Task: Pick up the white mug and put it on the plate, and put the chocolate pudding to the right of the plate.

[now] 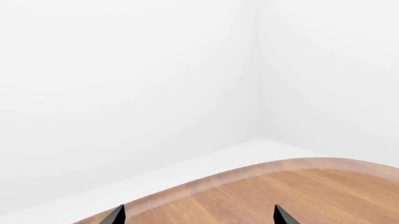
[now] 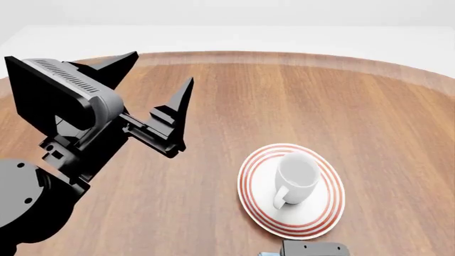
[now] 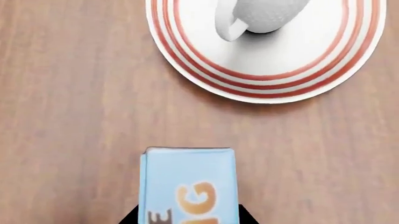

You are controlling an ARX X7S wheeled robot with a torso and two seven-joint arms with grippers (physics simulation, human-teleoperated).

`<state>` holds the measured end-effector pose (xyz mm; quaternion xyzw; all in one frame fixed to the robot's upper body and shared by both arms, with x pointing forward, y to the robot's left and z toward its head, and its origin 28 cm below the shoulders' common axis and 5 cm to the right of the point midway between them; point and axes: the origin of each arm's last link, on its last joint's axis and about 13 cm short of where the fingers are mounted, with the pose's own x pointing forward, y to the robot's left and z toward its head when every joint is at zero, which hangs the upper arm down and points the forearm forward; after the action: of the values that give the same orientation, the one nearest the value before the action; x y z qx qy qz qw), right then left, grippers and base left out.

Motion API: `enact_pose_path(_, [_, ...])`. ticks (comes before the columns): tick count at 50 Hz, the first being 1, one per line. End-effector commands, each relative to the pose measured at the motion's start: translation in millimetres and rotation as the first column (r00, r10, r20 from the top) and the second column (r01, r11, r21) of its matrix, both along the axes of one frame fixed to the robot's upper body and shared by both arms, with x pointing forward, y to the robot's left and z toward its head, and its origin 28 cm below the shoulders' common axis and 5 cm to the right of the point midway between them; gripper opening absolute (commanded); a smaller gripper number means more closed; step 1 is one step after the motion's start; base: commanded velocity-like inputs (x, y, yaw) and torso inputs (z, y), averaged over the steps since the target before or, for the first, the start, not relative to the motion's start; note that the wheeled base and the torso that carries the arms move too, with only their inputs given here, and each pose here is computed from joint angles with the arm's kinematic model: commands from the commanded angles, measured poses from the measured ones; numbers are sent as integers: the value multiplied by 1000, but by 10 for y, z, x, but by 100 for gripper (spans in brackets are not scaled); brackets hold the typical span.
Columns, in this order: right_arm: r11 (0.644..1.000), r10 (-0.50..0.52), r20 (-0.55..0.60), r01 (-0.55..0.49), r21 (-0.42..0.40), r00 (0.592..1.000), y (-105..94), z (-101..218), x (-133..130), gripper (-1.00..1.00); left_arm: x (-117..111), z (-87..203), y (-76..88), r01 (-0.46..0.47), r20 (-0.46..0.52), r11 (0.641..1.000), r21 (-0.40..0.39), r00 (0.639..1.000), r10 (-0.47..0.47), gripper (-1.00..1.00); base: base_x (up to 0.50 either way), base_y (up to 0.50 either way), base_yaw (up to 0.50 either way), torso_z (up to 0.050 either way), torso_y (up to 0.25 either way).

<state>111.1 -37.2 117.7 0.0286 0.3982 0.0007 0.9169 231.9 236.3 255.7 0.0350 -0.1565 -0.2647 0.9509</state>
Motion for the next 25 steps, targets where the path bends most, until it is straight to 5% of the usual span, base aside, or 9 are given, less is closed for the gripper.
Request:
enact_pose_path(1, [1000,15,9,-15,-5,1000,14,-30,24,-100,2,0,0,-1,0,1000,0,1000,1,100,0,0,3,0,0])
enact_pose_path(14, [1000,16,27,-16,-2,1000,0,-2,30,-100,4,-10,1,-1,-3,1000,1,1000,1,100,2,0,1,0,0])
enact_pose_path(25, [997,-23,221,7,73,975,-264,593,-46,-100,-5,5,9,-4,0,1000,0,1000,4,100,0,0,0,0,0])
